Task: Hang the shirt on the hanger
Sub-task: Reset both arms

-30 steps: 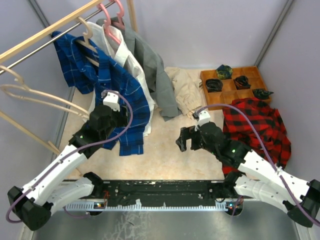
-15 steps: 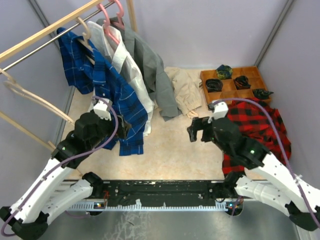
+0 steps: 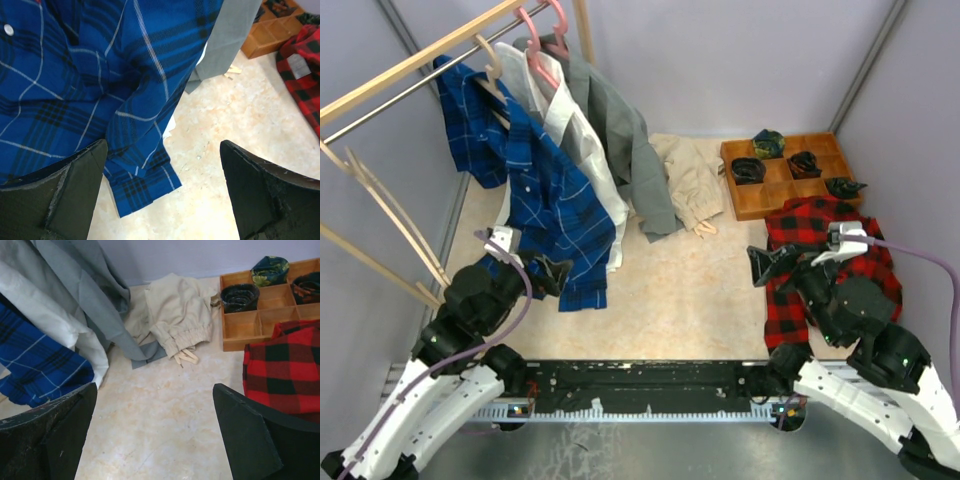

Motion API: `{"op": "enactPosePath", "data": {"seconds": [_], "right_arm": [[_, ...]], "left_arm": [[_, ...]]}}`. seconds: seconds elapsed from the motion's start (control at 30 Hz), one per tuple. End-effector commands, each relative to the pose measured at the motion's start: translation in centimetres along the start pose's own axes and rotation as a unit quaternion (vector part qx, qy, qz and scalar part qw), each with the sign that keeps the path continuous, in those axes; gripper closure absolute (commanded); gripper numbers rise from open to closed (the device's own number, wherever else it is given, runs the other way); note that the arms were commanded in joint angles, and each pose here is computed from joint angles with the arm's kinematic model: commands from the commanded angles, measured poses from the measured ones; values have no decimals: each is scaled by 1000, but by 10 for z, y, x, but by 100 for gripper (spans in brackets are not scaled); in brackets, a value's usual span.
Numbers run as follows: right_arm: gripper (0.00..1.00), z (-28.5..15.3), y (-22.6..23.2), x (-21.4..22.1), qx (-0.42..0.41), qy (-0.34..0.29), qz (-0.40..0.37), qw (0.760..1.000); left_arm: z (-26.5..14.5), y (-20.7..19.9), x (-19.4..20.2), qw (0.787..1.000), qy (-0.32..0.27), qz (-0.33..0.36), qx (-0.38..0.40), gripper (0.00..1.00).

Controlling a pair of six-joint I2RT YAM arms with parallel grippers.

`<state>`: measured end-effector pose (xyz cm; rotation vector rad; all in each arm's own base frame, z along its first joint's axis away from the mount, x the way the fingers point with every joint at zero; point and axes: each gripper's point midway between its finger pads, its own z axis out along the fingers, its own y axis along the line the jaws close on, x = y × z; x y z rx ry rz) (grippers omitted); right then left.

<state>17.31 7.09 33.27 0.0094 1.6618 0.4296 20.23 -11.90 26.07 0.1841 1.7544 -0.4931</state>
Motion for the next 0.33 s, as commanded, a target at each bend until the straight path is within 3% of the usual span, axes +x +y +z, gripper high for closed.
{"op": "enactPosePath", "data": {"seconds": [0.0, 0.3], "right_arm": [[1, -4, -18, 9, 33, -15, 21, 999], [1, 0, -22, 16, 50, -5, 17, 999]], "left_arm": [[6, 7, 4, 1000, -19, 1, -12, 1], [13, 9, 10, 1000, -2, 6, -21, 1]]}}
